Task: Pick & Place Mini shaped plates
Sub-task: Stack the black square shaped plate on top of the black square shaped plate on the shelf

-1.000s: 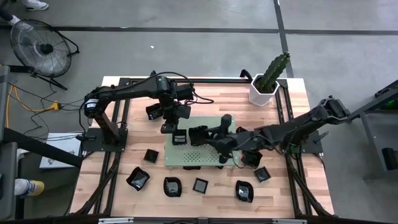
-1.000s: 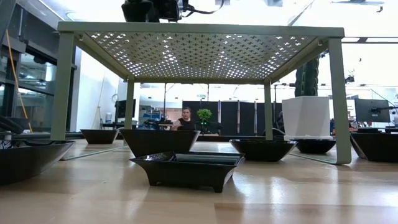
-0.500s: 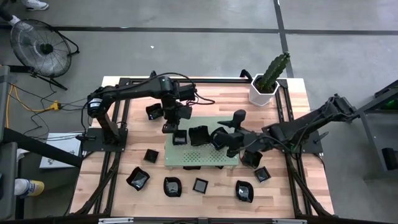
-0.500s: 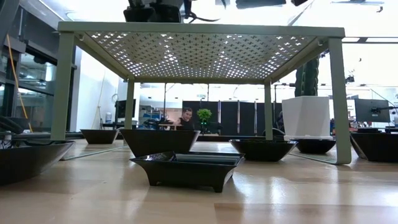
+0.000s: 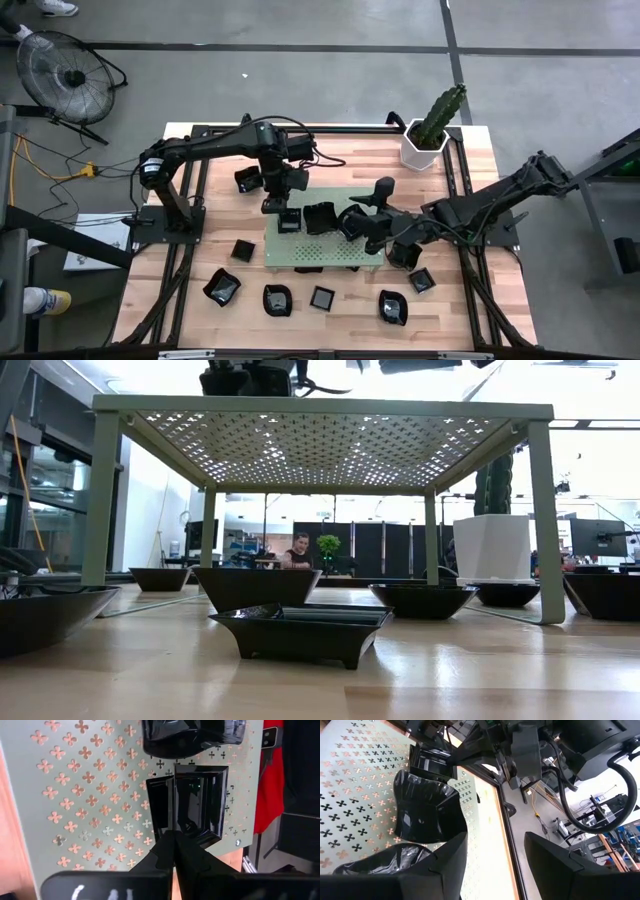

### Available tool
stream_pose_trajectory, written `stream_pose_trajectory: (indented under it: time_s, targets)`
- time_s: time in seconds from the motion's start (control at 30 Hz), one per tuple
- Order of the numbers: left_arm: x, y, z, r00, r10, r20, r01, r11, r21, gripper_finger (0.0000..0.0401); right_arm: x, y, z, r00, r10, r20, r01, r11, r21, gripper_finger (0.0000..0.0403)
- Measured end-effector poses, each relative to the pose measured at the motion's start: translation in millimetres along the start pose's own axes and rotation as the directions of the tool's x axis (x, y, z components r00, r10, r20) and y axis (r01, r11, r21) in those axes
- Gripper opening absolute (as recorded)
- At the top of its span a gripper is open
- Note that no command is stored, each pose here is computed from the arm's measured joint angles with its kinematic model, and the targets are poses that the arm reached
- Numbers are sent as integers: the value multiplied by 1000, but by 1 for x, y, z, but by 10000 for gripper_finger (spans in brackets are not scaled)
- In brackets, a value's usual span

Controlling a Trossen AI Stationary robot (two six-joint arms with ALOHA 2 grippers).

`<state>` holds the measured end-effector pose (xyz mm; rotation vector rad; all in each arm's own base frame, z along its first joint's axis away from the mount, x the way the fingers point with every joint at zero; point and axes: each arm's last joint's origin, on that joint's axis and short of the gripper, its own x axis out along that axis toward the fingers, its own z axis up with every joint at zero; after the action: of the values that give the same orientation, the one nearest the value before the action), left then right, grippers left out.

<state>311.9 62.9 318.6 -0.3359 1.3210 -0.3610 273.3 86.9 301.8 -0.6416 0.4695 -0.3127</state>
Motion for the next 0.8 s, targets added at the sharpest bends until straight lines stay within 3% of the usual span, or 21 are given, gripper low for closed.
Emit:
stream_pose_trajectory:
  time_s: [0.5,0.8]
  targets:
    - [0,0,-1,1000,3,-6,-3,1000,-3,100,0,1,-3,1000,13,-27,-13,1000,13,193]
    - [-11,-7,-7,999,31,21,-32,999,11,113,0,1,-4,999,13,-30,-12,1000,16,193]
